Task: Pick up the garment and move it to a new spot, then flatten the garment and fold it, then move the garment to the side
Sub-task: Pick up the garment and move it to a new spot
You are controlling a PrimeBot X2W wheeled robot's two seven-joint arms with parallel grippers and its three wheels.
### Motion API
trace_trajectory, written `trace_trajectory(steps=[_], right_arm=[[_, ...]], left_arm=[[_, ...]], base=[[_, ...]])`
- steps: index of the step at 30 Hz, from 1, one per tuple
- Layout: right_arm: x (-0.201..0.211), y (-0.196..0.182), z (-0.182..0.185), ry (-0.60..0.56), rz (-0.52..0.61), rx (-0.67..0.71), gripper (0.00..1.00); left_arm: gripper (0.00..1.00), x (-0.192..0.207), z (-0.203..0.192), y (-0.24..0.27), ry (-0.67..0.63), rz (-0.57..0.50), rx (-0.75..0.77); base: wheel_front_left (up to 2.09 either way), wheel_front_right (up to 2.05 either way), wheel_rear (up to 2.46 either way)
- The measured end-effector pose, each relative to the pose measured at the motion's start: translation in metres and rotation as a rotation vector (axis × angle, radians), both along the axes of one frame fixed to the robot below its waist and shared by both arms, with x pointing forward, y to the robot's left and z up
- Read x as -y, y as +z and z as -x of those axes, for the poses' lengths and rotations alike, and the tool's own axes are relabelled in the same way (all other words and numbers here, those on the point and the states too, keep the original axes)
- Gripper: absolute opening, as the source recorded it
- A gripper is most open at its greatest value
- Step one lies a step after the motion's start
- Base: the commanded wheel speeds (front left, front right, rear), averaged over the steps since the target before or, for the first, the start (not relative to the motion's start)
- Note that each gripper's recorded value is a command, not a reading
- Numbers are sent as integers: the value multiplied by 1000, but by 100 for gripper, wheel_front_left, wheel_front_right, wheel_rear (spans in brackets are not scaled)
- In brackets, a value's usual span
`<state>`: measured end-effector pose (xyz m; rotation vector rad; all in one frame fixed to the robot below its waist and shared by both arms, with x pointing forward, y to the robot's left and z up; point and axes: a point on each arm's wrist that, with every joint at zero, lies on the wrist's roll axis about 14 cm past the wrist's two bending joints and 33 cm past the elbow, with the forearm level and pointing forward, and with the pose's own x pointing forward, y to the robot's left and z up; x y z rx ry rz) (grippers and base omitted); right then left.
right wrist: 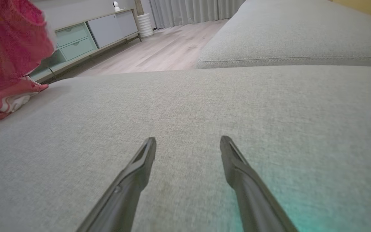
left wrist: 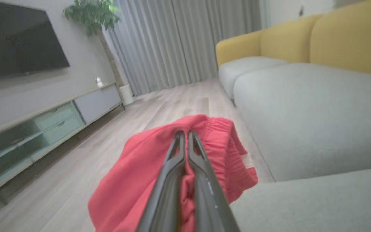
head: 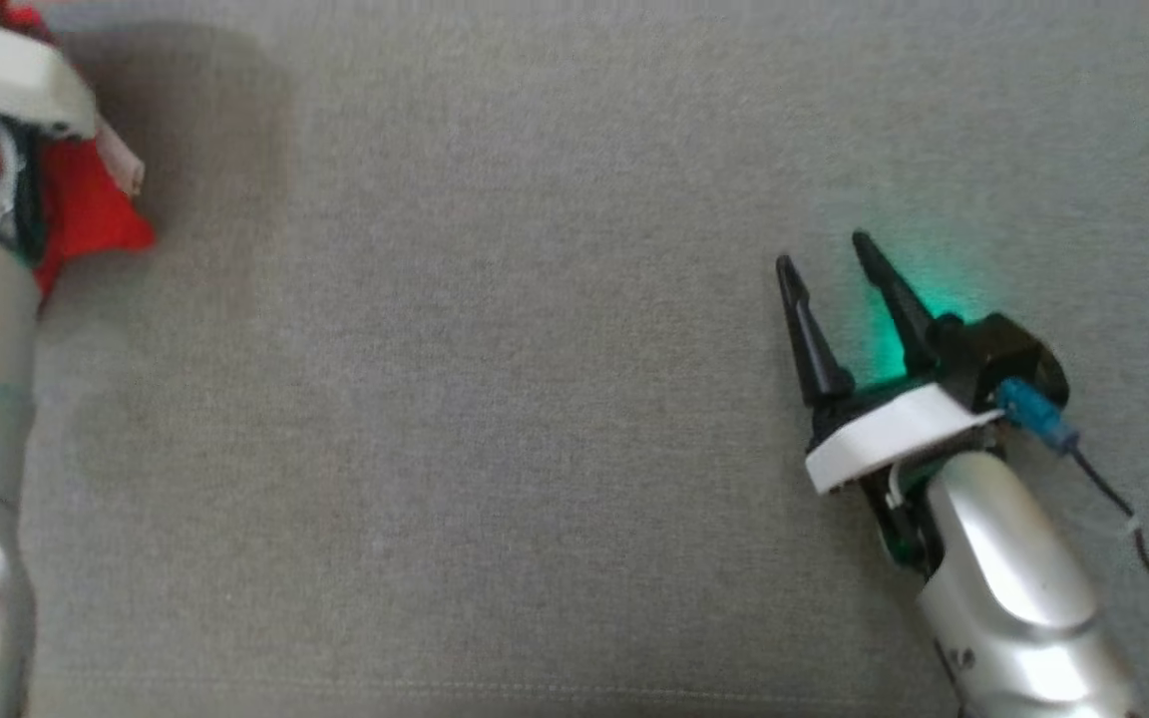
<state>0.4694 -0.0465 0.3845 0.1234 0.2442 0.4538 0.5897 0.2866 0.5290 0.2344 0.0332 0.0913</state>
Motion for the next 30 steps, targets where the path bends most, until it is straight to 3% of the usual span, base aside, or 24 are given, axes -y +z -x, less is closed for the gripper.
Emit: trace_trajectory(steps=[3,7,19,24,30], right_arm=[[8,9,13,-32,-10,-4,100],[26,21,22,-82,-9,13,100],[79,47,59,-232,-35,36,100],[100,52,73,-297,-34,41,100],[122,56,85,-362,-24,47,100]], left_arm=[[0,44,-5,45,-121,20,120],[0,111,-3,66,-276,90,190],[0,334,56,41,-771,333,111],[0,398,95,28,-958,377,47],[0,459,161,31,-1167,514,-16]], base=[[0,0,0],[0,0,0],[0,0,0],[0,0,0],[0,0,0]])
